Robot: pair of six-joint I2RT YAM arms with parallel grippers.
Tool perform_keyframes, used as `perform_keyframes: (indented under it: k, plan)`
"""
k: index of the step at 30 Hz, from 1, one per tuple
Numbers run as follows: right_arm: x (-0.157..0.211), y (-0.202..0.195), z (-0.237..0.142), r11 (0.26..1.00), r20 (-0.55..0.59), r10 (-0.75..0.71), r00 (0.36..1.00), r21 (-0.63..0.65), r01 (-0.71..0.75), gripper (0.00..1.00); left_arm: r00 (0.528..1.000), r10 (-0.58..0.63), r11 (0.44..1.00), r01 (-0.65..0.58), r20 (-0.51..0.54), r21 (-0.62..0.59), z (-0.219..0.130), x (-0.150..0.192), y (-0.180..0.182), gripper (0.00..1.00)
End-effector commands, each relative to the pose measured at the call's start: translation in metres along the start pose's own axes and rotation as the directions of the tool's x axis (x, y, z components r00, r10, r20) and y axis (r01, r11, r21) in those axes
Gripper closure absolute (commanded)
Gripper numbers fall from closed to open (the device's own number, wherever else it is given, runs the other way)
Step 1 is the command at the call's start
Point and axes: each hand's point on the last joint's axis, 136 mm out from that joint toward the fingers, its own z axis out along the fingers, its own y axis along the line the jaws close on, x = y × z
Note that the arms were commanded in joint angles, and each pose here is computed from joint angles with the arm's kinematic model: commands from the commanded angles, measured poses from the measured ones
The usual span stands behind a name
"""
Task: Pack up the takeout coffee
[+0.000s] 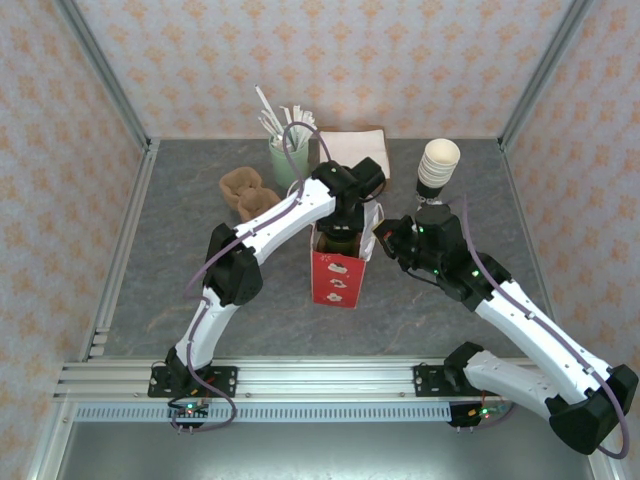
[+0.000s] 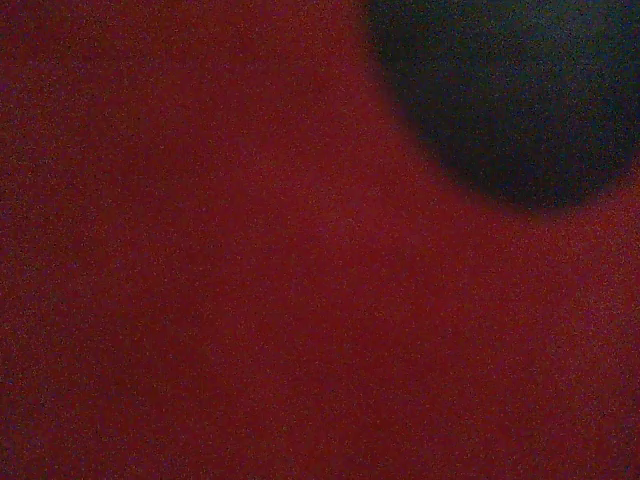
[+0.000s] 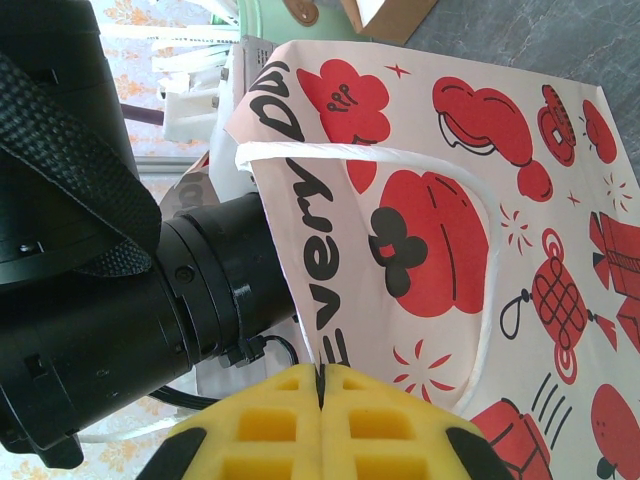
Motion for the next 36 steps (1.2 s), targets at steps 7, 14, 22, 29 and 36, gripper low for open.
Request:
perform_keyframes:
  k: [7,14,22,29,36]
  plan:
    - [0.005,-0.011,0.001,1.0,-0.016,0.001,1.0,0.028,0.0,1.0,0.986,0.008,0.995,-0.024,-0.165,-0.095,0.075,0.035,0.012,0.4]
    - [0.006,-0.015,0.001,0.999,-0.02,0.002,1.0,0.036,-0.001,1.0,0.983,0.008,0.995,-0.025,-0.184,-0.095,0.086,0.041,0.012,0.4]
    - [0.004,-0.015,0.002,0.999,-0.009,0.002,1.0,0.041,-0.002,1.0,0.992,0.018,0.998,-0.026,-0.127,-0.064,0.052,0.024,0.007,0.38]
    - [0.004,-0.017,0.005,0.998,-0.007,-0.002,1.0,0.061,0.002,1.0,0.999,0.025,0.999,-0.024,-0.031,0.027,-0.01,0.003,-0.001,0.28]
    - [0.002,-0.018,0.006,0.997,-0.003,-0.018,1.0,0.078,0.018,1.0,0.999,0.043,0.996,-0.045,0.025,0.074,-0.056,-0.003,0.0,0.19]
